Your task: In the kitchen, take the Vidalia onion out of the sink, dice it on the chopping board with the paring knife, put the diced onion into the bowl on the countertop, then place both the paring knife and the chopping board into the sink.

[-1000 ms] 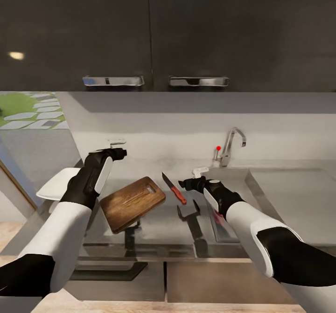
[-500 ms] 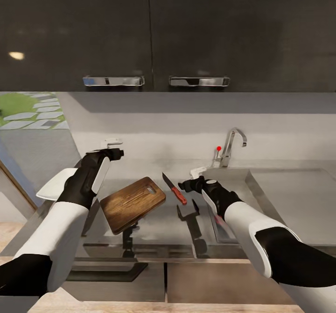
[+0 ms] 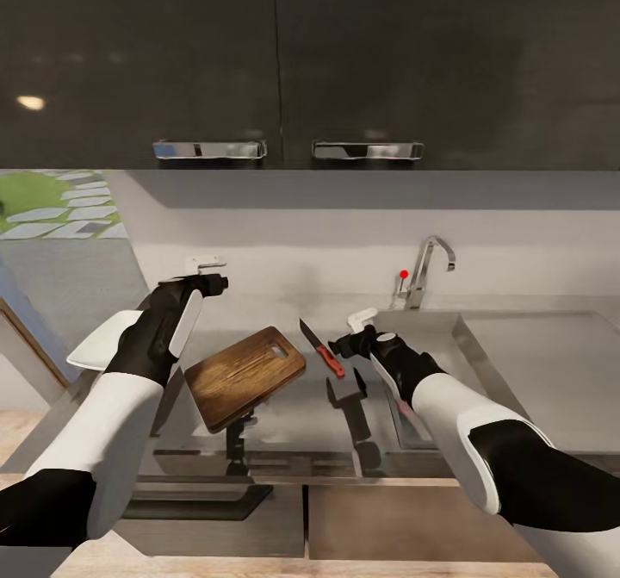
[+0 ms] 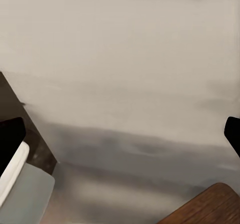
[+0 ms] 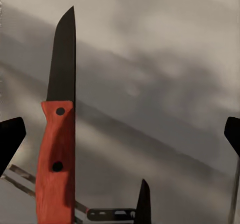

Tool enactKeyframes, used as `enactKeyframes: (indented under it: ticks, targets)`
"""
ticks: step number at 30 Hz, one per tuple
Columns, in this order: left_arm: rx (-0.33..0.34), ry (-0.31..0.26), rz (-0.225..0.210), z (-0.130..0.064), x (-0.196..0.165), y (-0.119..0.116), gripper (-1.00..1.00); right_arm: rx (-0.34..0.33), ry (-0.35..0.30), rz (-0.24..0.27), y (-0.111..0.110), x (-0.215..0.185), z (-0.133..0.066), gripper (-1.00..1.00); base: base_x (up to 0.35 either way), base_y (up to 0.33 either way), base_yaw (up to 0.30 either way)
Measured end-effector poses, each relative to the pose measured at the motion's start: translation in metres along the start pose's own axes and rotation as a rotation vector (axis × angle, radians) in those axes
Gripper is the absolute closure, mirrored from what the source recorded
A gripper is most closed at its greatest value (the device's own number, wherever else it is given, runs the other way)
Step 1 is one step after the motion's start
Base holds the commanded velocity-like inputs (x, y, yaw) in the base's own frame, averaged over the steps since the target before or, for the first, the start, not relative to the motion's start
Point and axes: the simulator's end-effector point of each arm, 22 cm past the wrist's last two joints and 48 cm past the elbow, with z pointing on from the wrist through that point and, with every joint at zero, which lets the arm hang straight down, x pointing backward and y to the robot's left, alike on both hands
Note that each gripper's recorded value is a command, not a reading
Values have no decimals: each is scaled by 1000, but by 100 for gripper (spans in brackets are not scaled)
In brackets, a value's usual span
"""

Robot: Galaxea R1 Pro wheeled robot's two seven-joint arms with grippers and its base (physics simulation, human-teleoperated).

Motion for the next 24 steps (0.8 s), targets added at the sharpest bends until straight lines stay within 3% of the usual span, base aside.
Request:
enactKeyframes:
  ticks: [24]
  targets:
    - [2,-14,-2,-3,-6,-1,-100,-49,29,6,35,12,5,-100,0,0,0]
